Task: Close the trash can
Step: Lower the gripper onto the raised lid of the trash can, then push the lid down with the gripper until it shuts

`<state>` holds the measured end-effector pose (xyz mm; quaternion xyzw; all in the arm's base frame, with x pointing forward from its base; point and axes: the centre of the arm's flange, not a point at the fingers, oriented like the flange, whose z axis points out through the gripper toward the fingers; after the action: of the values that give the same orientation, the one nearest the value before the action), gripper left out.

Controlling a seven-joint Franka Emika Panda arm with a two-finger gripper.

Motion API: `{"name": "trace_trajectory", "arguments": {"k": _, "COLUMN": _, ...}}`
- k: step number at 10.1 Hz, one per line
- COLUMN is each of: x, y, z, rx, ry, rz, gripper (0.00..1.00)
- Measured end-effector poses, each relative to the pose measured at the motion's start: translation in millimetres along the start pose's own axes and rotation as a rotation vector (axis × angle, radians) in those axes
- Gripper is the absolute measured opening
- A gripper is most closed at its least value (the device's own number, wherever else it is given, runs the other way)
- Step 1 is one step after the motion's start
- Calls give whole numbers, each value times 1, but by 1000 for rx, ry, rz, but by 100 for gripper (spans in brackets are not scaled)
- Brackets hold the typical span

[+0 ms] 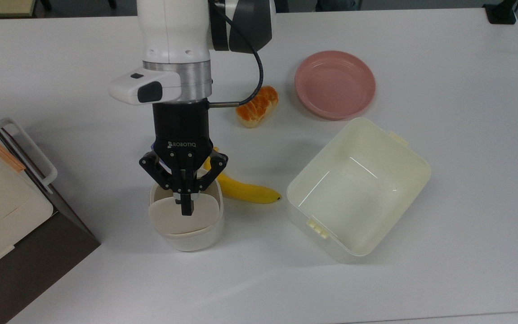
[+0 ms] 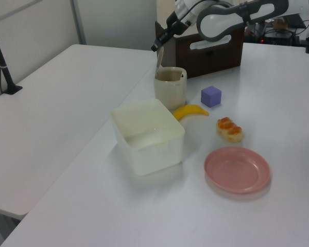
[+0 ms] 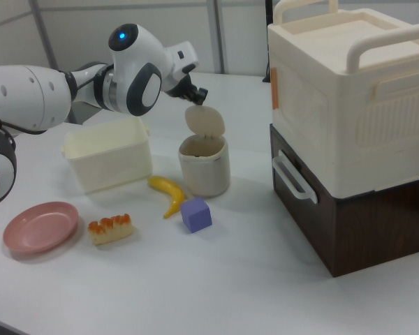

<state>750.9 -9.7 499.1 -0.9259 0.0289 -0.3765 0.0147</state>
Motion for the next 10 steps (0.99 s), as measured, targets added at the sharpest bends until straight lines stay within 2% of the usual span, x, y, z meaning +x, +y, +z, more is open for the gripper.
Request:
{"name": "trace_trajectory", "arguments": {"k": 4, "x": -31, "y": 9, "z": 22, "rx": -16, "ry": -245, "rz": 7, "gripper": 1}}
{"name": "trace_trajectory", "arguments": {"k": 7, "x": -52, "y": 30, "z": 35, "rx": -35, "ry": -306, "rz": 14, "gripper": 1}}
{"name": "trace_trajectory", "arguments": {"k": 10, "x": -56, "y": 42, "z": 37, "rx": -41, "ry": -314, "rz": 2, "gripper": 1}}
